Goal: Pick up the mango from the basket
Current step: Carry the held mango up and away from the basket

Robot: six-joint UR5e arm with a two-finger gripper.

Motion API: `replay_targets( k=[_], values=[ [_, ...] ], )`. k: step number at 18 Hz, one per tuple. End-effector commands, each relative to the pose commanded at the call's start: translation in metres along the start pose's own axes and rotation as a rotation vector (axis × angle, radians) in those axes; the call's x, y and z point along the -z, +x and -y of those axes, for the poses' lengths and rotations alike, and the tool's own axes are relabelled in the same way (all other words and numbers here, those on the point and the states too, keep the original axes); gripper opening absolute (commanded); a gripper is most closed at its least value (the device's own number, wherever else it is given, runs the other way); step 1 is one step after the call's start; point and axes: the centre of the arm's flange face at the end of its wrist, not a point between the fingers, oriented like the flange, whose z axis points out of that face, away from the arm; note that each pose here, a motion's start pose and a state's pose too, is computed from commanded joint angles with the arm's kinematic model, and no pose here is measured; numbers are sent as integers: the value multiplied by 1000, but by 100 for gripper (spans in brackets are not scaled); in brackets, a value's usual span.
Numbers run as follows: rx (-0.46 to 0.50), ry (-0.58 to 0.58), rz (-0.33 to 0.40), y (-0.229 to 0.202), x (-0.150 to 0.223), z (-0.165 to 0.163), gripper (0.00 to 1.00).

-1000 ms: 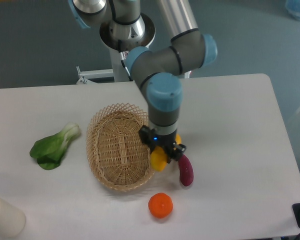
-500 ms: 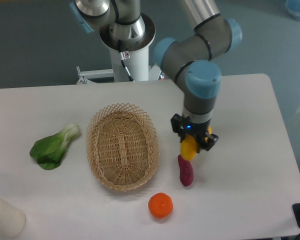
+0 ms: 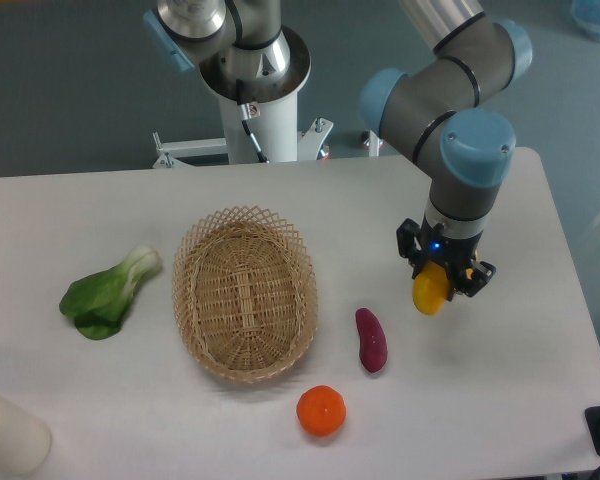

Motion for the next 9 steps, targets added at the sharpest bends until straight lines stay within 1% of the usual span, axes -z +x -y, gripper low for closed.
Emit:
replay_targets(
  k=[1,3,6,9],
  values=[
    [-35,-1,0,-3,3,-2,29],
    [-75,-3,-1,-7,4,-13,30],
    [-65,-4,2,-9,3,-21,30],
    [-65,-4,0,-8,1,-22,30]
  ],
)
